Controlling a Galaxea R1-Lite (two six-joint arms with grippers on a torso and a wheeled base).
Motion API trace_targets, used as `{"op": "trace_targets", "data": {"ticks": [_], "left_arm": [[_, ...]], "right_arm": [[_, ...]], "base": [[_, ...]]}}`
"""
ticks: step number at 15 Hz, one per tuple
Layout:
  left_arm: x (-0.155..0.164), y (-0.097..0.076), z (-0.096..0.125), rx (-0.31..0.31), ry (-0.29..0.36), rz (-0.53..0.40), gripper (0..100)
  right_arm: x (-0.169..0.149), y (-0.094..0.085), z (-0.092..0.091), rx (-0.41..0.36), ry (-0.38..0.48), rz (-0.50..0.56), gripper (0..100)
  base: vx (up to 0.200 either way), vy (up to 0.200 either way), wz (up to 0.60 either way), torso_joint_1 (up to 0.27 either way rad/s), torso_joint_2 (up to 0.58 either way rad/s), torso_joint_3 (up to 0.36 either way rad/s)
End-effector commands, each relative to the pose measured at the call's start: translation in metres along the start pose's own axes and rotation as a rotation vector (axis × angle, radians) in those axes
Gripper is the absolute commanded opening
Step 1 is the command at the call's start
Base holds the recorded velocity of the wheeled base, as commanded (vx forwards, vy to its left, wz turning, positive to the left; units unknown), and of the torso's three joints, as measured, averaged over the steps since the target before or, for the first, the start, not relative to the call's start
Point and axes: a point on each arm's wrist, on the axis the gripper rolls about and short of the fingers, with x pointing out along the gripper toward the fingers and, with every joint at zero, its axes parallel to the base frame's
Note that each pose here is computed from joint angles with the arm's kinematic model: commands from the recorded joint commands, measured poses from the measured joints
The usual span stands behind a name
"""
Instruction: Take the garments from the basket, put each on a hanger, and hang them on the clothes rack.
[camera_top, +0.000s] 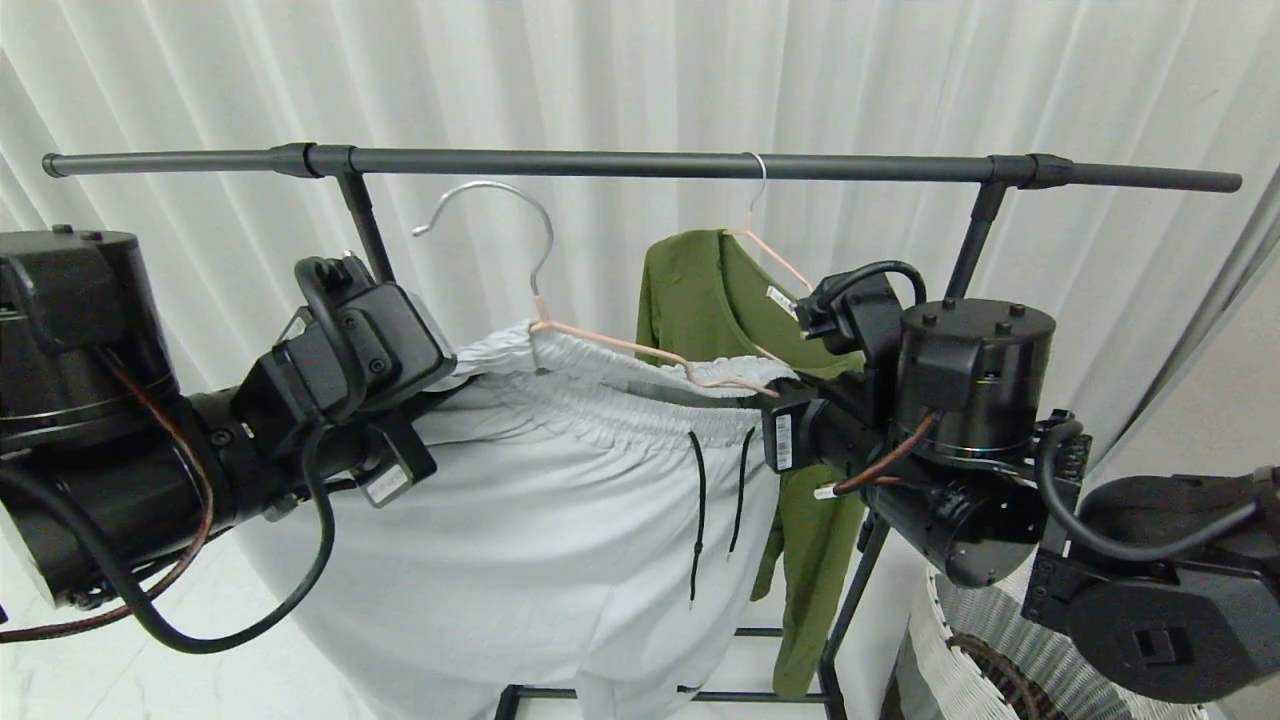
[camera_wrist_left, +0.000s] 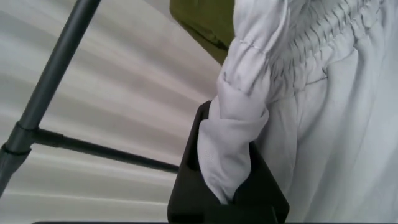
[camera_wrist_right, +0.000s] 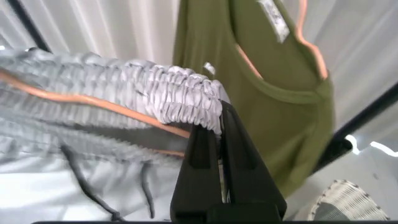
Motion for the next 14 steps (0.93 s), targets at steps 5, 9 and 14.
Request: {"op": "trace_targets", "data": {"ticks": [5, 9, 14], "left_arm": [[0.003, -0.008, 0.010, -0.001, -0.046, -0.034, 0], [0.003, -0.018, 0.021, -0.059, -0.094, -0.083, 0], [0.003, -0.002, 0.001, -0.076, 0.099, 0.080, 0]], "right_arm": [[0.016, 0.020, 0.005, 0.007, -0.018, 0.027, 0], [0.021, 0.024, 0.010, 0.015, -0.031, 0.031, 0], [0.026, -0.002, 0.014, 0.014, -0.037, -0.049, 0]], "base": [[0.000, 0.000, 0.00, 0.000, 0.00, 0.000], [0.000, 0.000, 0.00, 0.000, 0.00, 0.000], [0.000, 0.000, 0.00, 0.000, 0.00, 0.000]]}}
